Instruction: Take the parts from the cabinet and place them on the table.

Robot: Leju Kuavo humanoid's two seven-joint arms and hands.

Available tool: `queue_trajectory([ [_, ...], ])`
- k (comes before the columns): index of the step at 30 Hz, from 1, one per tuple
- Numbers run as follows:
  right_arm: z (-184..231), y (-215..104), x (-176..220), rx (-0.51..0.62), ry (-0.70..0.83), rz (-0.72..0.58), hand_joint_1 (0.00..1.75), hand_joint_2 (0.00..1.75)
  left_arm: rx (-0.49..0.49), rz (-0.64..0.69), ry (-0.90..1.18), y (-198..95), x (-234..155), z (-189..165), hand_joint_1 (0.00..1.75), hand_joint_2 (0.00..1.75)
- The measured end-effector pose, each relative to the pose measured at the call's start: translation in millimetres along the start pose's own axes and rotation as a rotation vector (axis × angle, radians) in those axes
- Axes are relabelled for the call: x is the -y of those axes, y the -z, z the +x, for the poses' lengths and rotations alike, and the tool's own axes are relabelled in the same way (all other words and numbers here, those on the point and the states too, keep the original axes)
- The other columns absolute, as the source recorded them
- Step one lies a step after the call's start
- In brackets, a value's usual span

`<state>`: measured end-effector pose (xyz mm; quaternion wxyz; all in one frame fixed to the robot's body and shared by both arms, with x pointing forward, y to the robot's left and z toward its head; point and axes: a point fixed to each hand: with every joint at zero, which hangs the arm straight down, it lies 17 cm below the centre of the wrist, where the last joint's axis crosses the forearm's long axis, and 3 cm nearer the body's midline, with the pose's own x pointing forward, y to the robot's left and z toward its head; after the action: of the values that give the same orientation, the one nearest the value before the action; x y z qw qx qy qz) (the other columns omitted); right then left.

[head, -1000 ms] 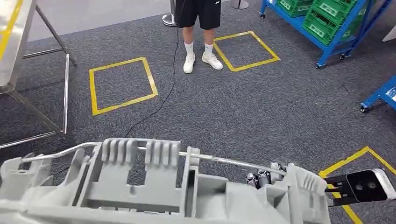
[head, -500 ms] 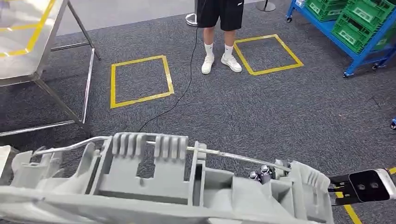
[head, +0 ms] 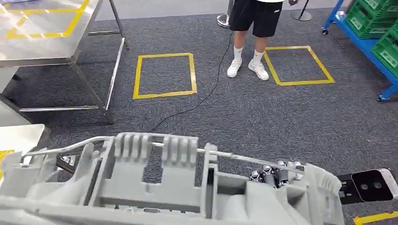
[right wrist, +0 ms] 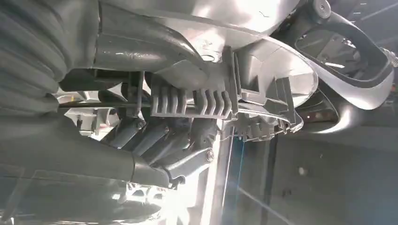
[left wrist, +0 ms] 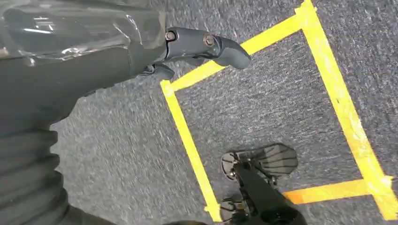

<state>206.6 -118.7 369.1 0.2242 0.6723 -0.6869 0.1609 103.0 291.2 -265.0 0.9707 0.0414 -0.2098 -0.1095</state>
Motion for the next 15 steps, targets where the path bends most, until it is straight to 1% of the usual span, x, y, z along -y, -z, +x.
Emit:
queue_trajectory([
  [11, 1.6, -8.3, 3.5, 0.000, -0.018, -0.016, 1.66, 1.75, -0.009, -0.010, 0.019, -0.1, -1.7, -2.7, 0.00, 1.75],
  [15, 2.2, -13.3, 5.2, 0.000, -0.026, -0.037, 1.66, 1.75, -0.004, -0.008, 0.020, 1.3, -2.3, 1.6, 0.00, 1.75],
])
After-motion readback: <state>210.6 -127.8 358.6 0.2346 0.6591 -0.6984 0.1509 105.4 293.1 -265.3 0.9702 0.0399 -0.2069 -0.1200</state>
